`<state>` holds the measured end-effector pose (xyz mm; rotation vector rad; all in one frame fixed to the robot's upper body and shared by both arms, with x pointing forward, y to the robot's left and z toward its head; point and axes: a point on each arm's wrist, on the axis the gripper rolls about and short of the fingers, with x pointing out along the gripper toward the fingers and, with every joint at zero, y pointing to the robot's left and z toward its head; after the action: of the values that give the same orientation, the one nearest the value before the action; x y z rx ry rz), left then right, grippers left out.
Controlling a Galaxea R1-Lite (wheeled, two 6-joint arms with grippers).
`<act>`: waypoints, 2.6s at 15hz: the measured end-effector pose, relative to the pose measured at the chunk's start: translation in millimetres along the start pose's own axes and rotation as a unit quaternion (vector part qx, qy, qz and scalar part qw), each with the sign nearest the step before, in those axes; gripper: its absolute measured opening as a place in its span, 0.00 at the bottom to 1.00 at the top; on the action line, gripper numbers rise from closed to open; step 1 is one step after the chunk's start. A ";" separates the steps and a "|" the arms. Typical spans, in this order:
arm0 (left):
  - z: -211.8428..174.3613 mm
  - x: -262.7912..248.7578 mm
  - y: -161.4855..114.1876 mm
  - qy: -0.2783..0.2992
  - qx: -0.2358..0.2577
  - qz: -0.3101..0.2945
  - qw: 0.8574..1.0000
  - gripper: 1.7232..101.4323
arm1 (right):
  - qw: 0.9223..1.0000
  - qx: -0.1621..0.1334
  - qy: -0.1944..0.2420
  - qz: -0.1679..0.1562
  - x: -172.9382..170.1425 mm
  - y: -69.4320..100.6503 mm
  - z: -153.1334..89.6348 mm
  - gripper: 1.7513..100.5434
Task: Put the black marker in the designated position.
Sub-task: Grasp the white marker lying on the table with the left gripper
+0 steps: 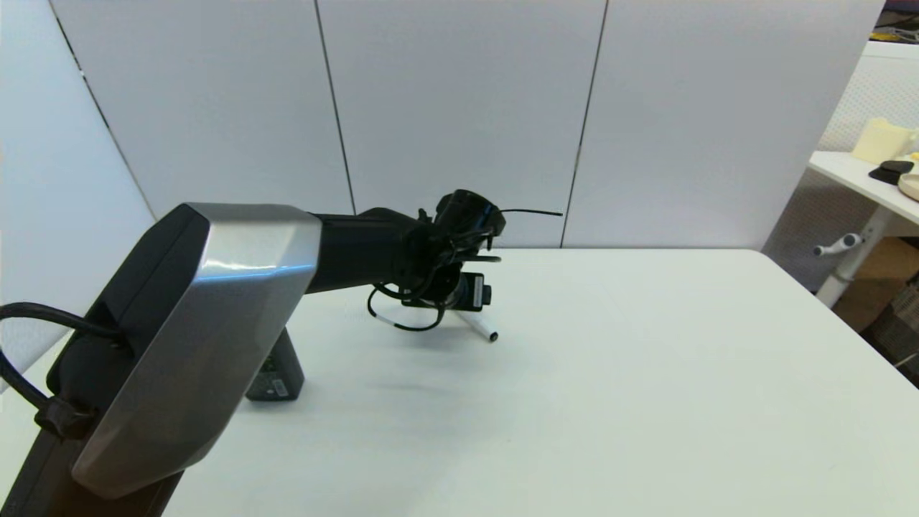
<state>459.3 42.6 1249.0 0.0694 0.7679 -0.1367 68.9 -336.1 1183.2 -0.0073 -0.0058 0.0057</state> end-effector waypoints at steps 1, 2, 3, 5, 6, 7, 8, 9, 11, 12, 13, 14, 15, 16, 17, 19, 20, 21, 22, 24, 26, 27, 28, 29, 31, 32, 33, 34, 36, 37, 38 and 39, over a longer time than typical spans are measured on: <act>-0.2 0.8 0.0 0.000 0.000 0.000 1.000 0.96 | 1.000 0.000 0.000 0.000 0.0 0.0 0.0 0.97; -0.8 1.2 -0.6 0.001 0.001 0.000 1.000 0.96 | 1.000 0.000 0.000 0.000 0.0 0.0 0.0 0.97; -1.4 1.2 -1.6 0.001 0.002 0.000 1.000 0.96 | 1.000 0.000 0.000 0.000 0.0 0.0 0.0 0.97; -2.3 1.9 -2.2 0.003 0.003 0.000 1.000 0.96 | 1.000 0.000 0.000 0.000 0.0 0.0 0.0 0.97; -2.4 2.4 -1.9 0.003 0.003 0.000 1.000 0.96 | 1.000 0.000 0.000 0.000 0.0 0.0 0.0 0.97; -2.8 2.8 -2.0 0.004 0.003 0.001 1.000 0.96 | 1.000 0.000 0.000 0.000 0.0 0.0 0.0 0.97; -3.3 3.3 -2.4 0.005 0.005 0.000 1.000 0.96 | 1.000 0.000 0.000 0.000 0.0 0.0 0.0 0.97; -3.4 3.6 -2.5 0.005 0.008 0.000 1.000 0.96 | 1.000 0.000 0.000 0.000 0.0 0.0 0.0 0.97; -3.8 4.7 -2.3 0.005 0.010 0.002 1.000 0.96 | 1.000 0.000 0.000 0.000 0.0 0.0 0.0 0.97; -4.1 5.2 -2.4 0.006 0.010 0.002 1.000 0.96 | 1.000 0.000 0.000 0.000 0.0 0.0 0.0 0.97; -4.6 5.5 -2.6 0.007 0.011 0.002 1.000 0.96 | 1.000 0.000 0.000 0.000 0.0 0.0 0.0 0.97; -4.9 6.0 -2.9 0.007 0.012 0.002 1.000 0.96 | 1.000 0.000 0.000 0.000 0.0 0.0 0.0 0.97; -5.1 6.2 -2.9 0.007 0.012 0.002 1.000 0.96 | 1.000 0.000 0.000 0.000 0.0 0.0 0.0 0.97; -5.1 6.5 -2.8 0.007 0.012 0.003 1.000 0.96 | 1.000 0.000 0.000 0.000 0.0 0.0 0.0 0.97; -5.1 6.5 -2.8 0.007 0.011 0.002 1.000 0.96 | 1.000 0.000 0.000 0.000 0.0 0.0 0.0 0.97; -5.3 6.8 -2.9 0.007 0.011 0.003 1.000 0.96 | 1.000 0.000 0.000 0.000 0.0 0.0 0.0 0.97; -5.2 6.9 -2.9 0.007 0.011 0.003 1.000 0.96 | 1.000 0.000 0.000 0.000 0.0 0.0 0.0 0.97; -5.2 7.0 -3.0 0.007 0.011 0.002 1.000 0.96 | 1.000 0.000 0.000 0.000 0.0 0.0 0.0 0.97; -5.4 7.4 -3.1 0.007 0.011 0.002 1.000 0.96 | 1.000 0.000 0.000 0.000 0.0 0.0 0.0 0.97; -6.0 8.3 -3.3 0.008 0.012 0.003 1.000 0.96 | 1.000 0.000 0.000 0.000 0.0 0.0 0.0 0.97; -6.6 8.9 -3.9 0.009 0.013 0.003 1.000 0.96 | 1.000 0.000 0.000 0.000 0.0 0.0 0.0 0.97; -6.9 9.2 -4.5 0.008 0.013 0.003 1.000 0.96 | 1.000 0.000 0.000 0.000 0.0 0.0 0.0 0.97; -6.9 9.4 -4.9 0.007 0.012 0.002 1.000 0.96 | 1.000 0.000 0.000 0.000 0.0 0.0 0.0 0.97; -7.0 9.5 -5.0 0.007 0.013 0.002 1.000 0.96 | 1.000 0.000 0.000 0.000 0.0 0.0 0.0 0.97; -7.1 10.0 -5.0 0.006 0.012 0.005 1.000 0.96 | 1.000 0.000 0.000 0.000 0.0 0.0 0.0 0.97; -7.1 10.1 -4.9 0.005 0.012 0.008 1.000 0.96 | 1.000 0.000 0.000 0.000 0.0 0.0 0.0 0.97; -7.0 10.1 -4.8 0.004 0.011 0.010 1.000 0.96 | 1.000 0.000 0.000 0.000 0.0 0.0 0.0 0.97; -7.4 10.6 -4.9 0.004 0.012 0.011 1.000 0.96 | 1.000 0.000 0.000 0.000 0.0 0.0 0.0 0.97; -7.5 10.9 -4.9 0.004 0.010 0.012 1.000 0.96 | 1.000 0.000 0.000 0.000 0.0 0.0 0.0 0.97; -7.6 11.1 -4.9 0.004 0.010 0.012 1.000 0.96 | 1.000 0.000 0.000 0.000 0.0 0.0 0.0 0.97; -7.8 11.2 -4.9 0.004 0.009 0.012 1.000 0.96 | 1.000 0.000 0.000 0.000 0.0 0.0 0.0 0.97; -7.8 11.2 -4.9 0.004 0.008 0.012 1.000 0.96 | 1.000 0.000 0.000 0.000 0.0 0.0 0.0 0.97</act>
<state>461.2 37.4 1235.5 0.0952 0.7743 -0.1199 68.9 -336.1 1183.2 -0.0073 -0.0058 0.0057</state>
